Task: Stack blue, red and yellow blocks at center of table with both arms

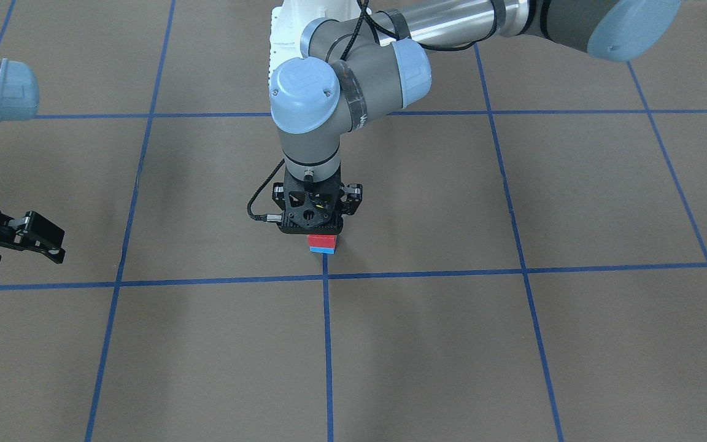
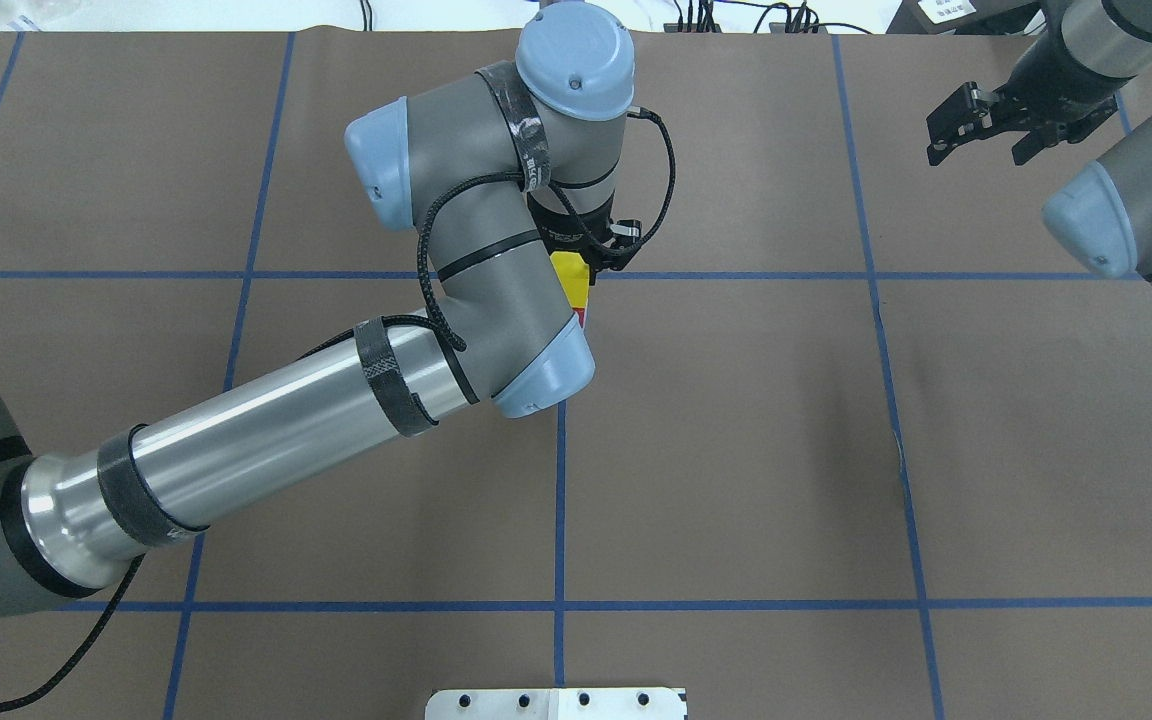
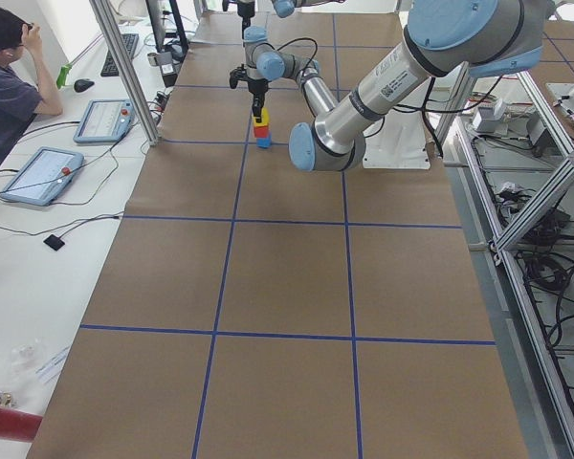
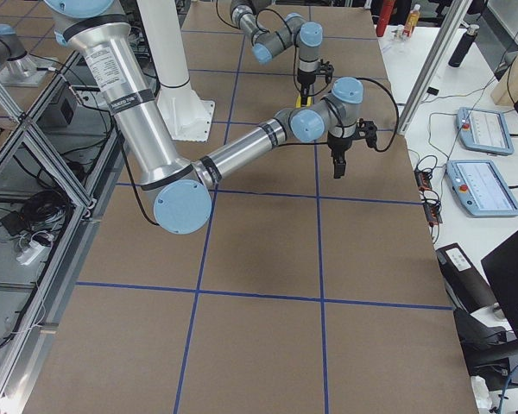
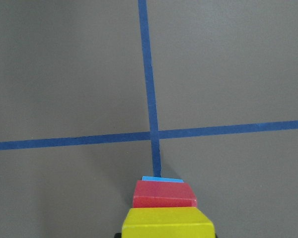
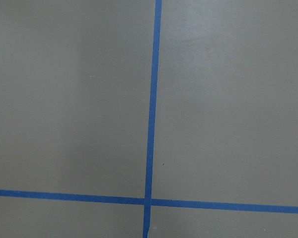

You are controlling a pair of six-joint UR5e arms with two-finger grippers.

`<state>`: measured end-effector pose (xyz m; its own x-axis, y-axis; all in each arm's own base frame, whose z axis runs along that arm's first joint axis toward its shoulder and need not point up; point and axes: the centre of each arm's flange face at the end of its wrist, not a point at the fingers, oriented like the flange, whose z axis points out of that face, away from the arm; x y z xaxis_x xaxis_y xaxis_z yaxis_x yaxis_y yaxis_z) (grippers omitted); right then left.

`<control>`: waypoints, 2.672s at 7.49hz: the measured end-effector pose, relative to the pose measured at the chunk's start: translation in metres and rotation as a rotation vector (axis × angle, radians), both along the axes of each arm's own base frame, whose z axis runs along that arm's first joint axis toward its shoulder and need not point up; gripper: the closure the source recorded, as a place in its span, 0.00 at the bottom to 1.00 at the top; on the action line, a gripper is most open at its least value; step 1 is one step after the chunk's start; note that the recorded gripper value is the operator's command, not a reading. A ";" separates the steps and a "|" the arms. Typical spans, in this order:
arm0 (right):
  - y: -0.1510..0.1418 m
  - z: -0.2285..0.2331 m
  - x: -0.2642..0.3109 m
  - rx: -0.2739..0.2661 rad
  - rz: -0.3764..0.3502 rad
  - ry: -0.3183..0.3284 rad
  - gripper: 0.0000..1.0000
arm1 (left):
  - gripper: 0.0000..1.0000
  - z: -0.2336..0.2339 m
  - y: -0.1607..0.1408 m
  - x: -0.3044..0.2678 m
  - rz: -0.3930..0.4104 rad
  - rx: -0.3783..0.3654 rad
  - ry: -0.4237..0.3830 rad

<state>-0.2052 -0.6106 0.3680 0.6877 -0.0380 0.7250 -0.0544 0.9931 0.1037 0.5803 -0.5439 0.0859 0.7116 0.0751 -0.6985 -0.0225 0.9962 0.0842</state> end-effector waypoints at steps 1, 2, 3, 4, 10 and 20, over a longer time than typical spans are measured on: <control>0.000 0.000 0.000 0.001 0.000 0.000 0.01 | 0.02 -0.001 0.000 0.000 -0.001 0.004 0.006; 0.000 -0.001 0.000 0.002 0.000 0.000 0.01 | 0.01 -0.001 0.000 0.000 -0.002 0.005 0.009; 0.000 -0.001 0.000 0.002 -0.001 -0.002 0.01 | 0.01 -0.002 0.000 0.000 -0.003 0.004 0.010; 0.000 -0.002 0.000 0.002 -0.002 -0.004 0.01 | 0.01 -0.003 0.000 -0.001 -0.004 0.005 0.012; 0.000 0.060 0.099 0.052 -0.053 0.038 0.01 | 0.01 0.067 0.024 -0.210 -0.022 0.121 0.032; 0.073 0.201 0.230 -0.110 0.012 0.002 0.01 | 0.01 0.510 0.017 -0.598 0.087 0.066 -0.110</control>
<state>0.0250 -0.5371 0.5689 0.6893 0.0503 0.7227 -0.0662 0.9978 -0.0063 -0.0174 -0.5271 0.5961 0.7721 0.1831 -0.6085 -0.1212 0.9824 0.1418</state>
